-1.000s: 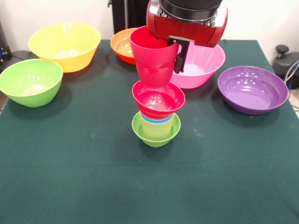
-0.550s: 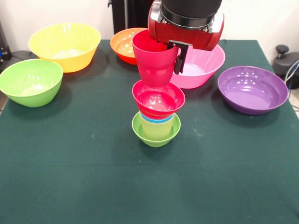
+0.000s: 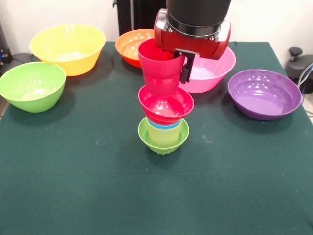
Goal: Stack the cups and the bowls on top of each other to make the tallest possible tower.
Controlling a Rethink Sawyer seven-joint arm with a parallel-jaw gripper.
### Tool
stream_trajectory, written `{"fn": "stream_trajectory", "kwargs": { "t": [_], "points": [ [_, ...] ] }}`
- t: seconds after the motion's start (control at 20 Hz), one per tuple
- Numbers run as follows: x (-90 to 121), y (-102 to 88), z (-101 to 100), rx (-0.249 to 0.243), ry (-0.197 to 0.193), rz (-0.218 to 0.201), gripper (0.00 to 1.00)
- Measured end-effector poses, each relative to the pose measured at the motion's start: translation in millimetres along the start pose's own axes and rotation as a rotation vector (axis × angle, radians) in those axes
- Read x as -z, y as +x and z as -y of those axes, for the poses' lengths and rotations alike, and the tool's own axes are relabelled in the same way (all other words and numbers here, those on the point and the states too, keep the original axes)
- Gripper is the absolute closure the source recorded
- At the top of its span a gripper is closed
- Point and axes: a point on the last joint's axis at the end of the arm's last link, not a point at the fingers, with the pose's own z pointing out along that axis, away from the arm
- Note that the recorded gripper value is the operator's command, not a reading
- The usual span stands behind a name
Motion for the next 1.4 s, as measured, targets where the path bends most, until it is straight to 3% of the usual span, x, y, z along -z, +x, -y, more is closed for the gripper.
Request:
{"fn": "stream_trajectory", "kwargs": {
  "t": [0.45, 1.4],
  "points": [
    [-10, -0.9, 0, -0.001, -0.003, 0.034, 1.00],
    [-21, 3.5, -4, -0.019, -0.037, 0.036, 1.00]
  ]
}}
